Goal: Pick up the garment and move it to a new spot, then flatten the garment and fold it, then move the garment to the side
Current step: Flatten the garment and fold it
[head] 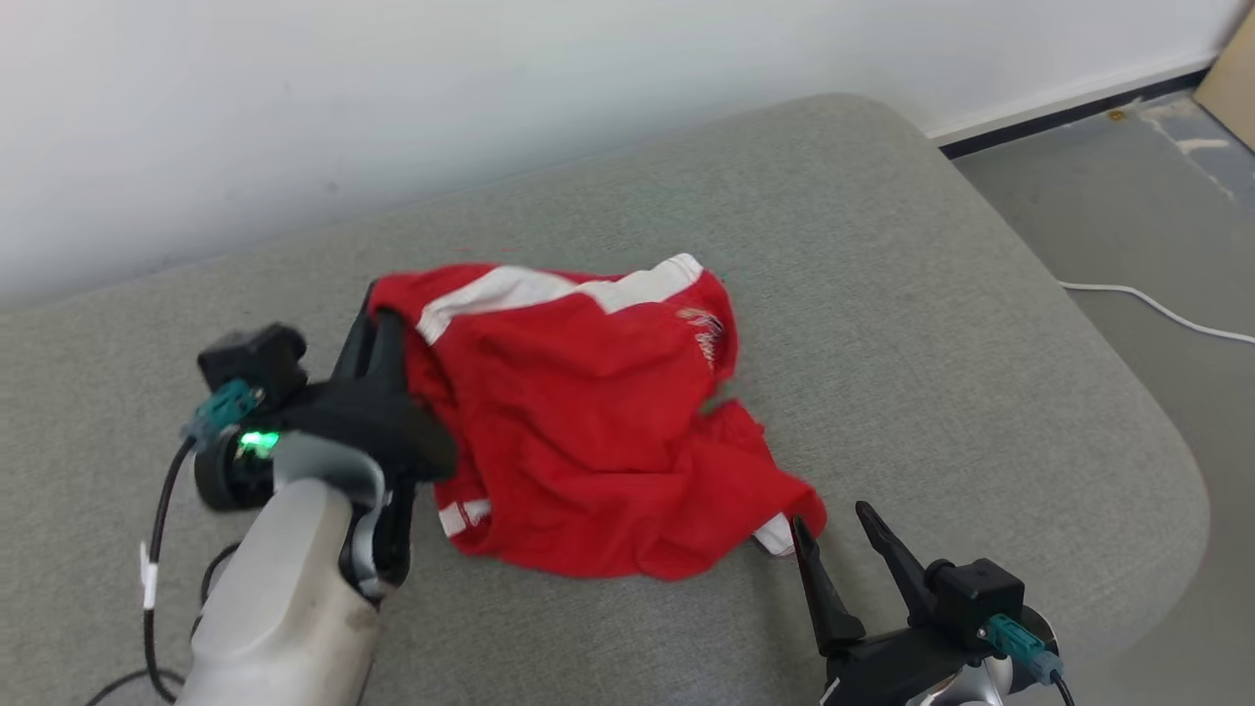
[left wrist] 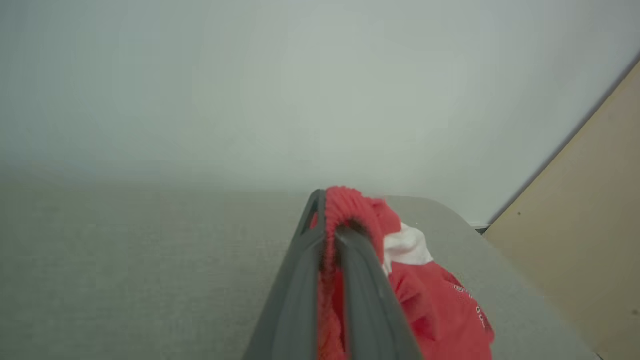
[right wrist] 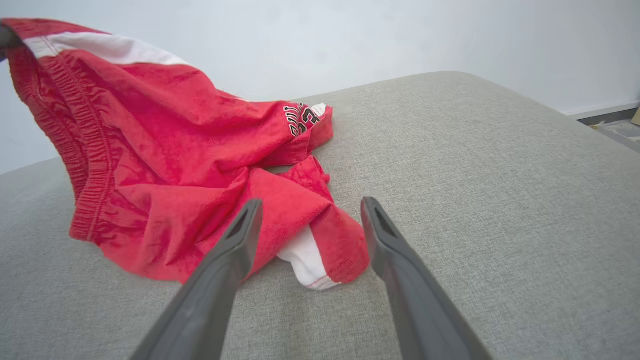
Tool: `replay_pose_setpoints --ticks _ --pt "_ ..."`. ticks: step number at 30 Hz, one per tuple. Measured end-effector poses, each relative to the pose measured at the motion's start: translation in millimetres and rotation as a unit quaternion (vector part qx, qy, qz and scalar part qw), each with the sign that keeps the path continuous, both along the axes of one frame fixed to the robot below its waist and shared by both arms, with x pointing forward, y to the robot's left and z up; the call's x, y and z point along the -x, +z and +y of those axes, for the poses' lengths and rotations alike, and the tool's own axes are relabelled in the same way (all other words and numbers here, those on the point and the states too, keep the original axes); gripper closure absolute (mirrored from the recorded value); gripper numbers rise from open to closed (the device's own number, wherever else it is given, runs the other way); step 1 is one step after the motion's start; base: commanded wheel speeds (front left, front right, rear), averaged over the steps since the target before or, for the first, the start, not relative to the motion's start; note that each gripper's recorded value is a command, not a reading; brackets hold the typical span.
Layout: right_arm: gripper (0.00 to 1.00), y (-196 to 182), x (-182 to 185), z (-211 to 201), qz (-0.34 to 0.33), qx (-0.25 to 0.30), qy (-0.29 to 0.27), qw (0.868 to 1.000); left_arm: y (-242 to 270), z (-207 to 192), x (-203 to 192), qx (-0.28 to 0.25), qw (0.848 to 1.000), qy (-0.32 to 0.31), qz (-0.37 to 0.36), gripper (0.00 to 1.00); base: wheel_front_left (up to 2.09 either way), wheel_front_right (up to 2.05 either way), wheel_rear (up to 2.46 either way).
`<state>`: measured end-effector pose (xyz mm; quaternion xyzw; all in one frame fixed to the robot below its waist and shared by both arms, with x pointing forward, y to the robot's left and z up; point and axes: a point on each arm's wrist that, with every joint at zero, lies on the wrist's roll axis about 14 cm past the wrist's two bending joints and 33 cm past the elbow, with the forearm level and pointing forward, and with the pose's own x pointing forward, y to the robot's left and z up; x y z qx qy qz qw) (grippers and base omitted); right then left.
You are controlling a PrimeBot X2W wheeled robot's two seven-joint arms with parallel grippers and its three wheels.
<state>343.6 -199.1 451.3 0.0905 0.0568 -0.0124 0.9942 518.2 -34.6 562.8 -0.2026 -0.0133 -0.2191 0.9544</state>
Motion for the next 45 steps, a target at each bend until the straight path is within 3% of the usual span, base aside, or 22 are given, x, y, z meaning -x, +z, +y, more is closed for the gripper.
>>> replay_pose_setpoints --ticks 1,6,12,18,26,32,33,35,38,41,45 --pt "0.0 0 -2 2 0.0 0.0 0.004 1.0 -12 11 -1 -0.011 1.0 0.015 0.014 0.0 0.0 0.0 0.0" --pt "0.0 -2 -10 12 0.002 -0.001 0.021 1.0 -55 52 1 -0.038 0.995 0.059 0.064 0.0 0.0 0.0 0.0" --pt "0.0 -2 -16 23 0.001 -0.003 0.037 0.999 -92 71 23 -0.047 0.992 0.053 0.108 0.0 0.0 0.0 0.0" --pt "0.0 1 -19 29 -0.005 -0.003 0.048 0.999 -107 37 62 -0.057 0.991 -0.039 0.119 0.0 0.0 0.0 0.0" --pt "0.0 5 -17 32 -0.009 -0.007 0.051 0.999 -120 -14 99 -0.106 0.972 -0.149 0.149 0.0 0.0 0.0 0.0" --pt "0.0 3 -10 15 -0.006 -0.007 0.023 1.0 -133 -23 100 -0.161 0.96 -0.183 0.139 0.0 0.0 0.0 0.0" --pt "0.0 3 -9 12 -0.005 -0.007 0.018 1.0 -135 -22 98 -0.163 0.96 -0.181 0.139 0.04 0.0 0.0 0.0" --pt "0.0 2 -6 7 -0.004 -0.007 0.011 1.0 -136 -21 93 -0.174 0.96 -0.174 0.134 0.55 0.0 0.0 0.0" --pt "0.0 -1 -3 3 0.0 -0.007 0.004 1.0 -144 -18 92 -0.196 0.955 -0.175 0.135 0.5 0.0 0.0 0.0" --pt "0.0 -2 -1 3 0.002 -0.008 0.003 1.0 -146 -16 94 -0.198 0.955 -0.175 0.138 1.0 0.0 0.0 0.0" --pt "0.0 -1 -2 6 -0.001 -0.008 0.007 1.0 -130 -22 93 -0.146 0.966 -0.167 0.133 1.0 0.0 0.0 0.0"
